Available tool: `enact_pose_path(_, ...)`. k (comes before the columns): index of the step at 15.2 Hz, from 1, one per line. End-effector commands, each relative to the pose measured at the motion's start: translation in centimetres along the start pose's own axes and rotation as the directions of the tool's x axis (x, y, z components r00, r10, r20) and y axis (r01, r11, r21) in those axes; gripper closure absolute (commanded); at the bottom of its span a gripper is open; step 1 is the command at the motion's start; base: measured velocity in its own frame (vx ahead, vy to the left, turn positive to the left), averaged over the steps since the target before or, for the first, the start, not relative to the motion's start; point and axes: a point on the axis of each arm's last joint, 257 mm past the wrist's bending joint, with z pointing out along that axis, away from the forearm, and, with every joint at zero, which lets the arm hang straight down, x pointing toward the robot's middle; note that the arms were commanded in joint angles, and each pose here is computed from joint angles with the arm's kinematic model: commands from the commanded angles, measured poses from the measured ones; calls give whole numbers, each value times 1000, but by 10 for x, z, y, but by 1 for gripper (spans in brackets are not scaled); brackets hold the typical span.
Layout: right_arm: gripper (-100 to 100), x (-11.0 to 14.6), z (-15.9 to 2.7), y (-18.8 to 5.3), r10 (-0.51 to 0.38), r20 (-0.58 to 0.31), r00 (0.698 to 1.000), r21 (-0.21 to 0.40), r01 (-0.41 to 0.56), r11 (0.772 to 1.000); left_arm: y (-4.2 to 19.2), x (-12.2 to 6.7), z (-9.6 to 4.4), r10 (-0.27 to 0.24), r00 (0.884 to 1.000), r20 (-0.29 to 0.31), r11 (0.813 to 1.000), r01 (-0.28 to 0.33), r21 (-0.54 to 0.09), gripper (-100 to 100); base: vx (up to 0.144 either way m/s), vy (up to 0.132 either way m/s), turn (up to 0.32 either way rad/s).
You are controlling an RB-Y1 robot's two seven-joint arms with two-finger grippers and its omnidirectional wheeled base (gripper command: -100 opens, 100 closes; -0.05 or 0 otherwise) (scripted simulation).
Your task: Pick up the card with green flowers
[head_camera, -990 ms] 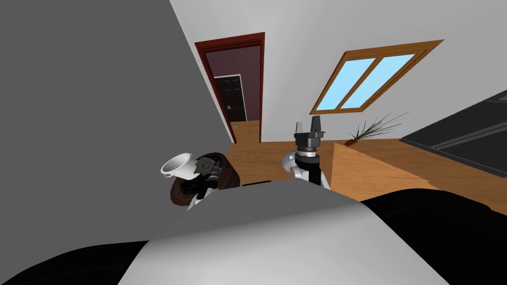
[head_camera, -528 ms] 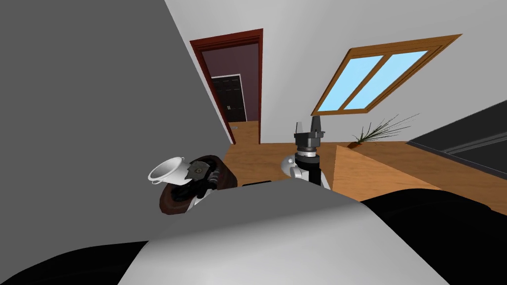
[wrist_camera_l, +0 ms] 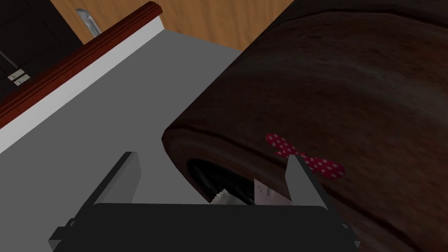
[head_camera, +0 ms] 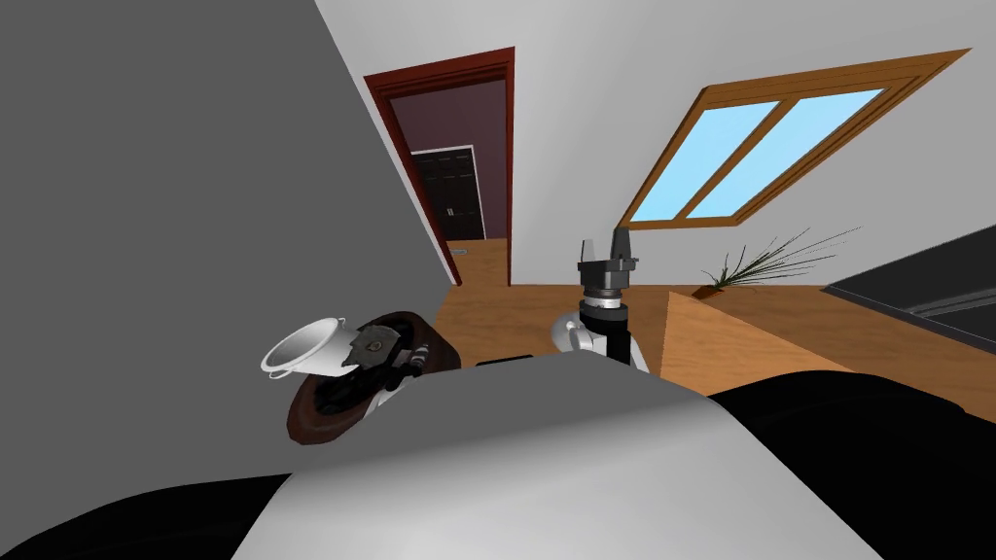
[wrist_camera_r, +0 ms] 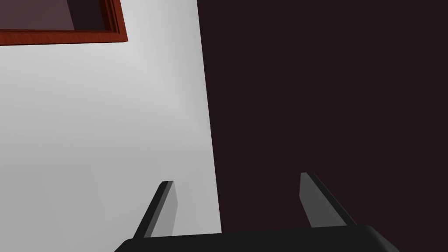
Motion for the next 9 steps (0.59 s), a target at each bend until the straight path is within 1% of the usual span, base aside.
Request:
enact_pose_path(1, 0, 0, 0, 0, 0, 0, 1000, 0, 0, 1000, 22, -3, 1, 6, 1000, -11, 998, -6, -56, -100, 112, -122, 50)
enact_pose_path(2, 0, 0, 0, 0, 0, 0, 1000, 0, 0, 1000, 44, -6, 3, 11, 1000, -18, 993, -13, -114, -100, 124, -114, 60)
enact_pose_path(3, 0, 0, 0, 0, 0, 0, 1000, 0, 0, 1000, 44, -6, 3, 11, 1000, -18, 993, -13, -114, -100, 126, -102, 49)
enact_pose_path(4, 0, 0, 0, 0, 0, 0, 1000, 0, 0, 1000, 65, -10, 3, 16, 1000, -24, 985, -20, -170, -100, 129, -110, 38)
enact_pose_path(5, 0, 0, 0, 0, 0, 0, 1000, 0, 0, 1000, 65, -10, 3, 16, 1000, -24, 985, -20, -170, -100, 126, -93, 47)
enact_pose_path(6, 0, 0, 0, 0, 0, 0, 1000, 0, 0, 1000, 85, -14, 2, 20, 999, -29, 974, -26, -223, -100, 133, -77, 62)
enact_pose_path(7, 0, 0, 0, 0, 0, 0, 1000, 0, 0, 1000, 85, -14, 2, 20, 999, -29, 974, -26, -223, -100, 124, -73, 51)
enact_pose_path(9, 0, 0, 0, 0, 0, 0, 1000, 0, 0, 1000, 121, -27, -2, 29, 999, -32, 948, -38, -317, -100, 140, -101, 59)
